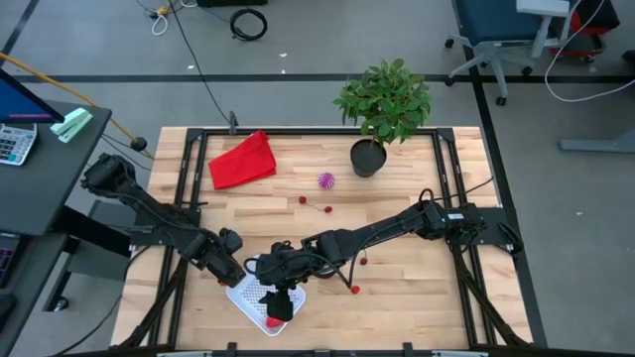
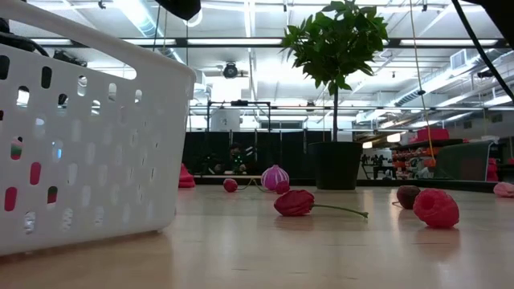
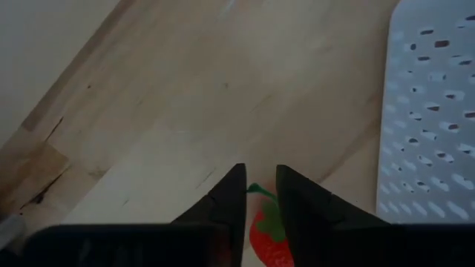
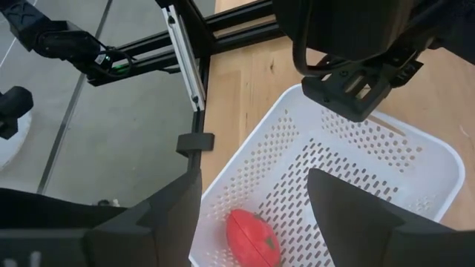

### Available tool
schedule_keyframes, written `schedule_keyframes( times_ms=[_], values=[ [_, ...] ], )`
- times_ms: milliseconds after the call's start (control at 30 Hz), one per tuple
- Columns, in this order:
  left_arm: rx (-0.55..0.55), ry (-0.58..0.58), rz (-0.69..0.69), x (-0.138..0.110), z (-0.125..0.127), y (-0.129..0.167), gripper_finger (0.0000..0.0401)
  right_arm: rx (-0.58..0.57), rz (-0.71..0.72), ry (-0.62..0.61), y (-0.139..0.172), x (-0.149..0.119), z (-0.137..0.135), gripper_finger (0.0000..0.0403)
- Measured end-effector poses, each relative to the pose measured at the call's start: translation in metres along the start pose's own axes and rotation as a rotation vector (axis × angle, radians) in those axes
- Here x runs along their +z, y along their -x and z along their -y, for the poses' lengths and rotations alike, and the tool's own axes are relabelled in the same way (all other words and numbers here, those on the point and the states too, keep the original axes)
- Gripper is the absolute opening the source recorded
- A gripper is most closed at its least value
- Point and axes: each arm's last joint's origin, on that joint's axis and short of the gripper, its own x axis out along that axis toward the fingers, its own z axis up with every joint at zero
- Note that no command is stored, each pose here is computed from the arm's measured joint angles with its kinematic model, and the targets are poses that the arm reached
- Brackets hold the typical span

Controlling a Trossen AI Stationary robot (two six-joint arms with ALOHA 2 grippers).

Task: Pick and placing Produce into tupperware
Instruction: Put the strawberry in the basket

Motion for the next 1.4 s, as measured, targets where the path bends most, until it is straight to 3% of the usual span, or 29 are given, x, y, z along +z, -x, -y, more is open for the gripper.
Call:
schedule_keyframes(
  times_ms=[167,467,733,833,933,1067,1167,1400],
  values=[
    [-0.014,-0.006,0.001,0.0,0.001,0.0,0.0013,0.0,0.0,0.0,0.0,0.0,0.0,0.0254],
    [-0.04,-0.055,-0.007,-0.007,0.013,0.018,0.0006,0.0,0.0,0.004,0.0,0.0,0.0,0.0254],
    [0.043,-0.139,0.048,-0.002,0.031,0.104,0.0003,-0.001,0.0,0.009,0.0,0.0,0.001,0.0254],
    [-0.014,-0.142,0.146,0.002,0.039,0.144,0.0002,-0.002,-0.002,0.012,0.0,0.0,0.001,0.0254],
    [-0.146,-0.14,0.296,0.005,0.051,0.177,0.0002,-0.008,-0.026,-0.001,0.0,-0.002,0.002,0.0254],
    [-0.334,-0.18,0.458,0.008,0.07,0.199,0.0002,0.024,-0.167,-0.092,0.001,-0.012,0.004,0.0254],
    [-0.402,-0.221,0.499,0.009,0.082,0.2,0.0002,0.057,-0.356,-0.179,0.004,-0.026,0.005,0.0254],
    [-0.234,-0.297,0.469,0.015,0.113,0.154,0.0006,-0.045,-0.65,-0.224,0.016,-0.059,0.0,0.0254]
  ],
)
